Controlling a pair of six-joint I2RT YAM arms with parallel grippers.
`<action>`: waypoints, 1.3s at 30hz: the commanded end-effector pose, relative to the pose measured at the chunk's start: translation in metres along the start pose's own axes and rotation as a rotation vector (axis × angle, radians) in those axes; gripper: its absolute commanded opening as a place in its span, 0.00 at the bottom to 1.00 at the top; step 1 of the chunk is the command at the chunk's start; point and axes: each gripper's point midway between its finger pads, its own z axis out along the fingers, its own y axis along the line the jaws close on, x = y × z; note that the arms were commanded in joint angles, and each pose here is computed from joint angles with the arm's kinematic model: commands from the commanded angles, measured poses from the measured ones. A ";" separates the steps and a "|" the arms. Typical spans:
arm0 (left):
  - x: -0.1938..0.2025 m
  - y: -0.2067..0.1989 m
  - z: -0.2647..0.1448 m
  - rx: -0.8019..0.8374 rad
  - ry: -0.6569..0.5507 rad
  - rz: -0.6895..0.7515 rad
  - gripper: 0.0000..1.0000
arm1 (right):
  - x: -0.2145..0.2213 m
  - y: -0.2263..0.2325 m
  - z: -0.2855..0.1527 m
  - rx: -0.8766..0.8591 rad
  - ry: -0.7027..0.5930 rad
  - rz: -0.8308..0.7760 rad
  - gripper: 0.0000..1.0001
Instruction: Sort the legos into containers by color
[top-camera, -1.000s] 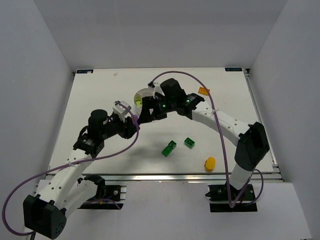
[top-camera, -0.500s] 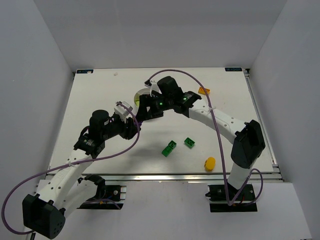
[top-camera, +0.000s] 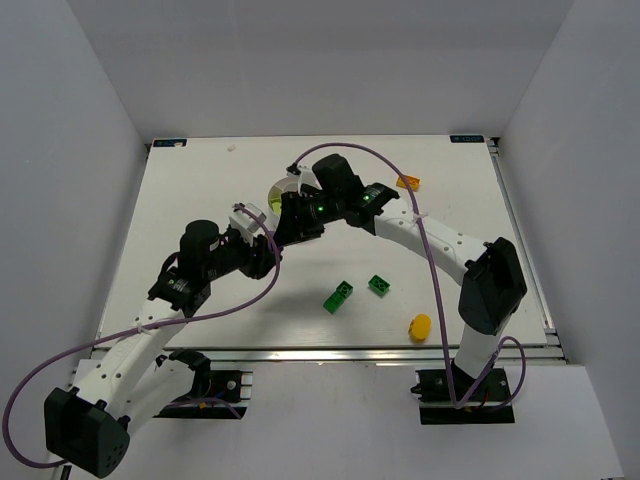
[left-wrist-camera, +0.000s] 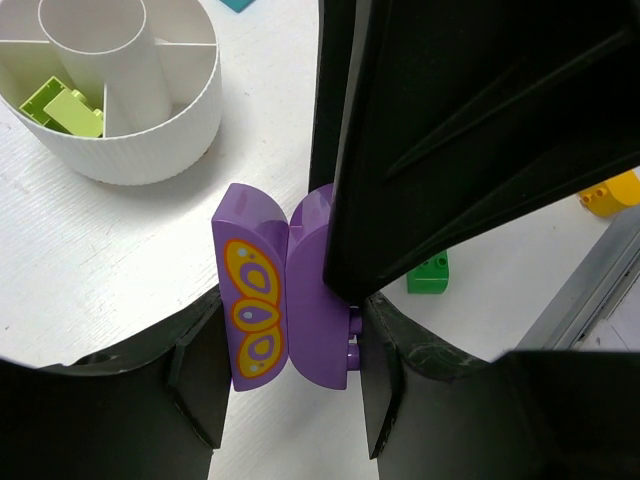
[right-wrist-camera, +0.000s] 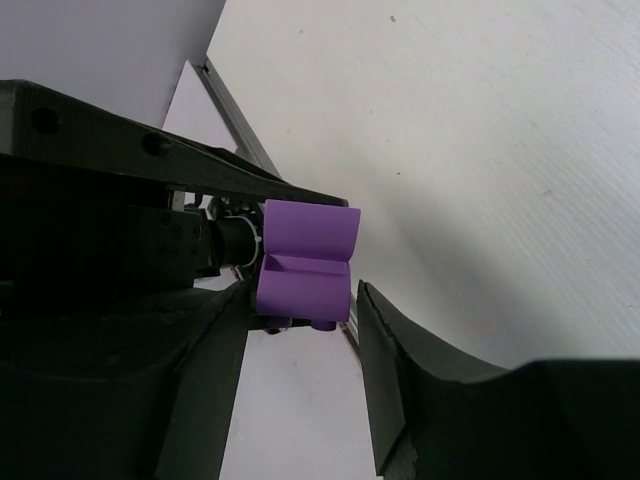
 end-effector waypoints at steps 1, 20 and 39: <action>-0.025 -0.004 -0.005 0.008 -0.068 0.029 0.40 | -0.007 0.016 0.001 -0.064 -0.011 -0.020 0.52; -0.031 -0.003 -0.006 -0.010 -0.075 -0.007 0.94 | -0.012 0.010 -0.005 -0.079 -0.036 -0.060 0.00; -0.079 -0.075 -0.050 0.312 -0.184 -0.187 0.94 | -0.009 -0.021 -0.099 -0.346 -0.060 -0.697 0.00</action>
